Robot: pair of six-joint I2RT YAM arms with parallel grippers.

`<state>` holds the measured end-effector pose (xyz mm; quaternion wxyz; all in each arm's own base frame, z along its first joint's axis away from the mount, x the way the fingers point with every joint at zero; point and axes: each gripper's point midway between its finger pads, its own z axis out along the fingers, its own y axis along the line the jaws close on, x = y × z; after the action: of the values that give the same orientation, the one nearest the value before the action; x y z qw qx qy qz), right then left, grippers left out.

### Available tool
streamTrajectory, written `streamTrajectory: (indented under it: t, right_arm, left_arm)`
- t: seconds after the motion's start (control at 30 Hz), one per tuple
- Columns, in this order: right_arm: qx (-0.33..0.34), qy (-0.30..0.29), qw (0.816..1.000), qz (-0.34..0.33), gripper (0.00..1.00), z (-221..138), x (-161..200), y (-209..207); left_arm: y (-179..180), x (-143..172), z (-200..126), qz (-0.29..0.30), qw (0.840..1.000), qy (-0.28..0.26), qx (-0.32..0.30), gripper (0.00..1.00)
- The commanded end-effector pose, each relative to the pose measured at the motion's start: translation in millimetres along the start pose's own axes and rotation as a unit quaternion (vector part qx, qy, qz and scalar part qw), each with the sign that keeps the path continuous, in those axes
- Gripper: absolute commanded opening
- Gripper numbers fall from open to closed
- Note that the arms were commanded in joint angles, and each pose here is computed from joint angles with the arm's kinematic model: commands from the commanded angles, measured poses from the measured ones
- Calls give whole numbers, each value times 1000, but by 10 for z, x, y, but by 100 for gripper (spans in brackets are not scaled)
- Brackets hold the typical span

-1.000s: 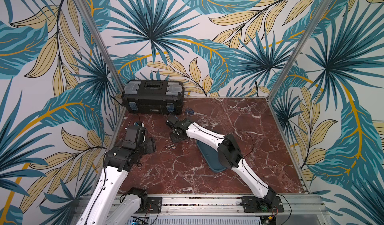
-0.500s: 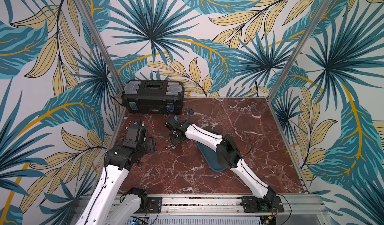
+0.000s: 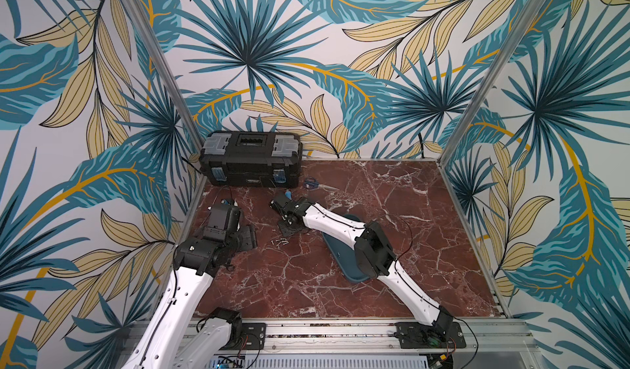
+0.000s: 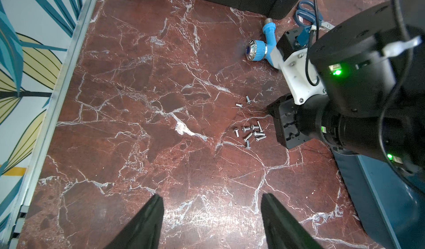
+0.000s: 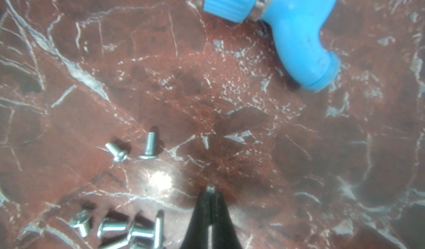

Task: Put the screws on the desktop into the storage box
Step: Pick up the screw from the center of the board, then place the screw in the storage box.

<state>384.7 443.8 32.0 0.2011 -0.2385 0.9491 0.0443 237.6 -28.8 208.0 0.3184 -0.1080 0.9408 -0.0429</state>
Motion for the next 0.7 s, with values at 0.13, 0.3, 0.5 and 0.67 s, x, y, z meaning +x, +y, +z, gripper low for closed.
streamTrajectory:
  t: [0.13, 0.3, 0.5, 0.67]
  right_arm:
    - [-21, -48, 999, -4, 0, -666, -234, 16]
    - [-32, -81, 996, 4, 0, -1153, -240, -86]
    - [-4, -102, 995, 5, 0, -1648, 109, -458]
    - [49, -94, 994, 18, 0, -1763, 653, -930]
  left_arm:
    - [-12, 89, 136, 0, 1000, 31, 1, 72]
    - [-45, 106, 172, -1, 999, 44, 6, 72]
    - [-276, 191, 360, -27, 994, 88, 57, 71]
    - [-473, 300, 701, -42, 988, 125, 77, 68]
